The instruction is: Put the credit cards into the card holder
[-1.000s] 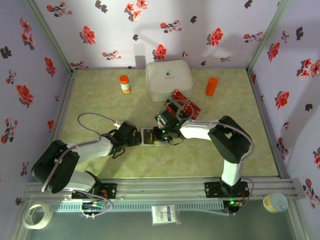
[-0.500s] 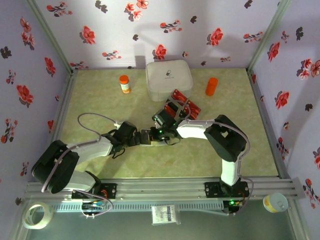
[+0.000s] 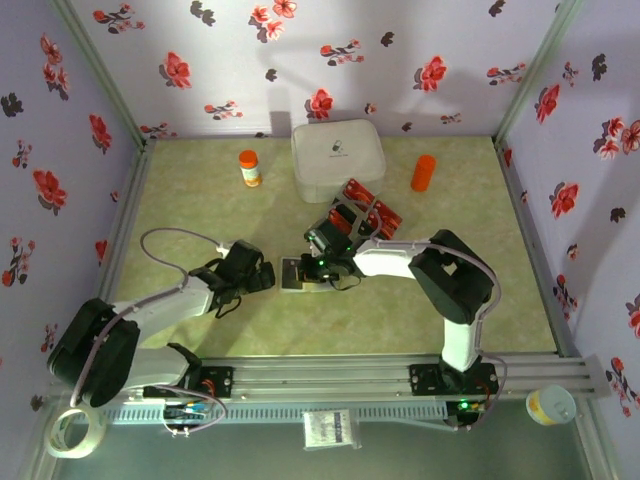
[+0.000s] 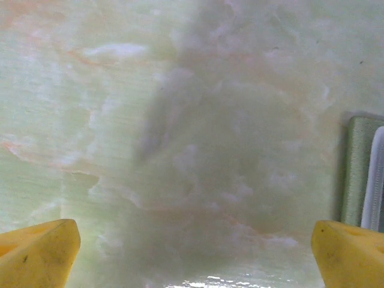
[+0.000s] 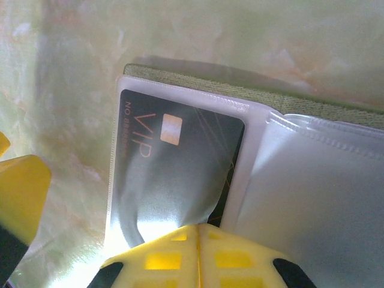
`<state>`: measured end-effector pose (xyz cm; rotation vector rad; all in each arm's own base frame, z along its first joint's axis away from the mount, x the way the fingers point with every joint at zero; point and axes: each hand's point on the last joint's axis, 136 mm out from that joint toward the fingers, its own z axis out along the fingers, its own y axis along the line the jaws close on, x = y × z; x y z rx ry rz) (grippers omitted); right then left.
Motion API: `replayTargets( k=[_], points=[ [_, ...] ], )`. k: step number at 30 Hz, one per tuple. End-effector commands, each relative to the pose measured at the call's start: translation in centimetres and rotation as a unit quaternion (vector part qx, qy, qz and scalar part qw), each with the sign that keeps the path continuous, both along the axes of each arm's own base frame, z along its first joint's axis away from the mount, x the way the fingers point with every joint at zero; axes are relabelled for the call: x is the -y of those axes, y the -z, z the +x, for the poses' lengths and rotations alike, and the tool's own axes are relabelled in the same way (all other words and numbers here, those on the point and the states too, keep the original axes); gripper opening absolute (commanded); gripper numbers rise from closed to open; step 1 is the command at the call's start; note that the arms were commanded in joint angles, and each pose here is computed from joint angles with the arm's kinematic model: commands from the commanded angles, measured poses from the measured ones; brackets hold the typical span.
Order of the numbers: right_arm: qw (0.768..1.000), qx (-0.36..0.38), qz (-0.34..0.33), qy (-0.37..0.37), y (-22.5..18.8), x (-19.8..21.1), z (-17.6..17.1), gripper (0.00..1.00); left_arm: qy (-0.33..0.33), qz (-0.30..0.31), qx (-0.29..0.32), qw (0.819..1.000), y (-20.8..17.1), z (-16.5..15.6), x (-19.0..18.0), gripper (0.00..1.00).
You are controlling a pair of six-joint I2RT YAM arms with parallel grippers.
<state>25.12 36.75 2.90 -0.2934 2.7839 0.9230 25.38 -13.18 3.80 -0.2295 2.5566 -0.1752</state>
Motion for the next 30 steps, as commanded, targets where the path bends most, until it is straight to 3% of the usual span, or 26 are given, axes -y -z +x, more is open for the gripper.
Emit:
replayTargets(
  k=[1,14,30],
  points=[
    [1.0,0.016,-0.007,0.0,-1.6,0.2,0.2,0.11,0.006,-0.005,-0.005,1.0,-0.2,-0.1,0.2,1.0],
    [0.999,0.028,-0.009,0.011,-2.8,1.5,1.3,0.1,0.015,-0.008,-0.013,1.0,0.4,0.1,0.8,1.0],
    [1.0,-0.003,0.008,0.007,-0.5,-0.3,1.5,0.08,0.02,-0.016,-0.004,1.0,-0.6,0.5,1.2,1.0]
  ],
)
